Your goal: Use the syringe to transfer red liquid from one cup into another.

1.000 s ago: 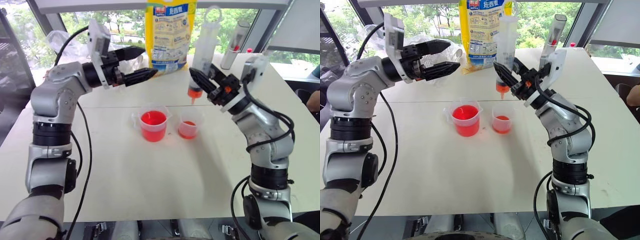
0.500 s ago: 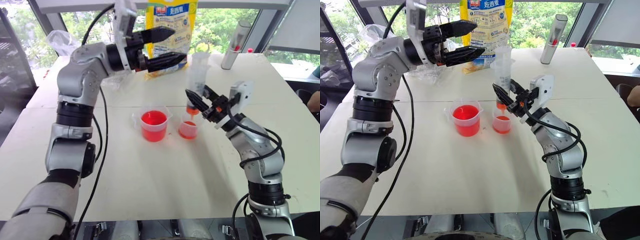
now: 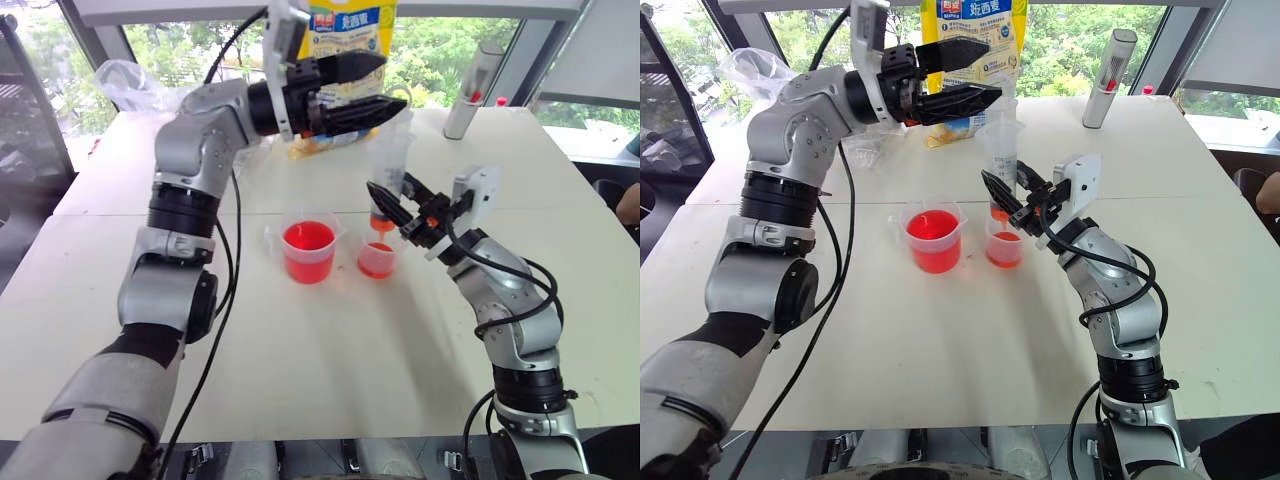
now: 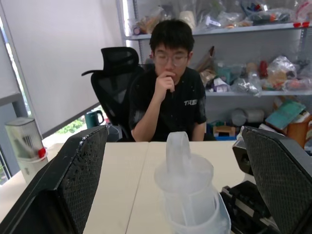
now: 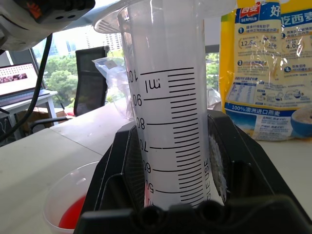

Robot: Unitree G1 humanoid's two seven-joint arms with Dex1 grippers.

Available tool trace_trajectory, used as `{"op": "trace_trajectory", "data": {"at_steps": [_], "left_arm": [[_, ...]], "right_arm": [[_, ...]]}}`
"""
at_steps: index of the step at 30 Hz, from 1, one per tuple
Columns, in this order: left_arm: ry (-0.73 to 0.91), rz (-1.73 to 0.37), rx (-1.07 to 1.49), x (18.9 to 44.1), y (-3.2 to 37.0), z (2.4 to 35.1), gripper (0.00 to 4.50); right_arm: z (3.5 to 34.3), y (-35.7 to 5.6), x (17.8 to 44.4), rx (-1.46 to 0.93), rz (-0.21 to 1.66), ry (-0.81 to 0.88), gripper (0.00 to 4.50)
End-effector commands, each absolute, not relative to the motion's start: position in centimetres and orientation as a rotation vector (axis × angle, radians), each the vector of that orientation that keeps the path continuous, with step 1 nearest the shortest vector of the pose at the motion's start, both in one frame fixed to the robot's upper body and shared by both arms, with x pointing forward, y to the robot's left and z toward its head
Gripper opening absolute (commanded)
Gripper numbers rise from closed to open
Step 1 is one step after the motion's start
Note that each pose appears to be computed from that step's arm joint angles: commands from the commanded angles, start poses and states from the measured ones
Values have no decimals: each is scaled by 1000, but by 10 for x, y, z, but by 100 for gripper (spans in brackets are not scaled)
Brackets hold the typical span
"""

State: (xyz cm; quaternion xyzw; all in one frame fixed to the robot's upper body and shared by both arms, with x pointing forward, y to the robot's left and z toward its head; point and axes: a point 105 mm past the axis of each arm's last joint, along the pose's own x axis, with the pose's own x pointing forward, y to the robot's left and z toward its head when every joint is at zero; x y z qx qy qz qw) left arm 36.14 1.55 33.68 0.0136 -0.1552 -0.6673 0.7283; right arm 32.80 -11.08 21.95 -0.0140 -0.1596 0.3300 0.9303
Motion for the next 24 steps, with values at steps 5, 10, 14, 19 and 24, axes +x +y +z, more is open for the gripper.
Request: {"op": "trace_trajectory", "data": {"at_steps": [5,10,14,19,24], "left_arm": [[-391,-1490,51,360,6,350,370],[-386,-1505,38,359,5,349,141],[-382,-1514,37,358,4,348,3],[-358,-1531,52,356,3,342,3],[-340,-1534,68,356,1,334,3]], "right_arm": [[235,-111,320,-51,671,-401,139],[235,-112,319,-53,668,-401,139],[235,-111,319,-53,668,-401,139],[237,-111,320,-54,668,-407,139],[241,-113,320,-59,665,-416,139]]}}
